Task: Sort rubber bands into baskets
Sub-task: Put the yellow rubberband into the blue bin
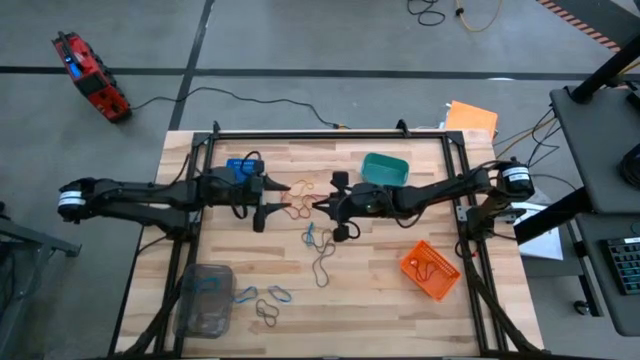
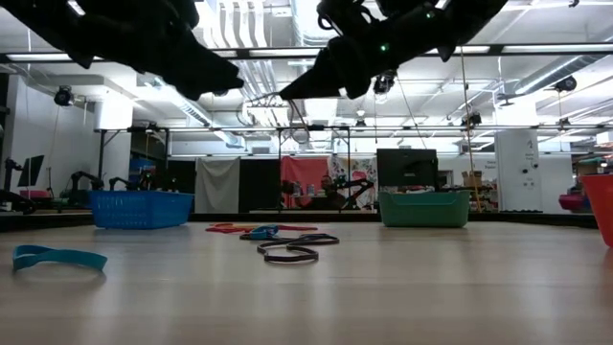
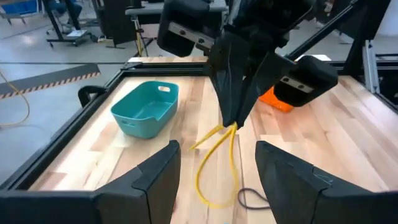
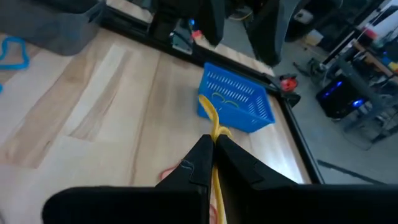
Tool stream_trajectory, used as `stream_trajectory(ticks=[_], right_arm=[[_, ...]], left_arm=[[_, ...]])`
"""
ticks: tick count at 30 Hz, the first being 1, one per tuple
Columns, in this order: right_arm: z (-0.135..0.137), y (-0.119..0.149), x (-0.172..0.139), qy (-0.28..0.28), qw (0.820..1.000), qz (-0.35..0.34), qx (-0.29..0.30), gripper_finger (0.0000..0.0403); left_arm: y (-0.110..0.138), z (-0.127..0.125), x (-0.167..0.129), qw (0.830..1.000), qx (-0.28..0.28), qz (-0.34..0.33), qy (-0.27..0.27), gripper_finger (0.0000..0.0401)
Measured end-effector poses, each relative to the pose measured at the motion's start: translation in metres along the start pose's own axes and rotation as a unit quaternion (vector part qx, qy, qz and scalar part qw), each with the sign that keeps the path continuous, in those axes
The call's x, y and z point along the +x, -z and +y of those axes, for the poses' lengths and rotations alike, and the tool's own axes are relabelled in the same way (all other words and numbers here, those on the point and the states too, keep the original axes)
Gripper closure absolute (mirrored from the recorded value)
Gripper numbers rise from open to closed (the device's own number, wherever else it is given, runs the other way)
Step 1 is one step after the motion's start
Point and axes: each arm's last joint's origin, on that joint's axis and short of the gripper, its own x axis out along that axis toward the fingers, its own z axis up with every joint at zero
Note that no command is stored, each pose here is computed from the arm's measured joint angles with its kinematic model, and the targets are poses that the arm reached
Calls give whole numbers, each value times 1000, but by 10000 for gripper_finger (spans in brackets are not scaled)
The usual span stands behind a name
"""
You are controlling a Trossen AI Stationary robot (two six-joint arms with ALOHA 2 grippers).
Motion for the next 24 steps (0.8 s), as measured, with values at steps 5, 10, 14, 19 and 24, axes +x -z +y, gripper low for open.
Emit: stream_trajectory(ticks=[5,10,14,19,24], right_arm=[[-2,-3,0,8,1000,-17,-10,391],[-5,-4,0,15,1000,-23,-11,391],[-5,-4,0,16,999,-23,-15,391],[-5,-4,0,16,999,-25,-16,391],[-5,-4,0,17,999,-26,-17,391]], left_arm=[[1,1,13,1000,16,20,1,209],[1,2,28,998,41,37,3,209],[2,3,38,997,49,51,5,209],[5,3,49,996,52,69,7,209],[5,4,57,995,60,76,8,229]])
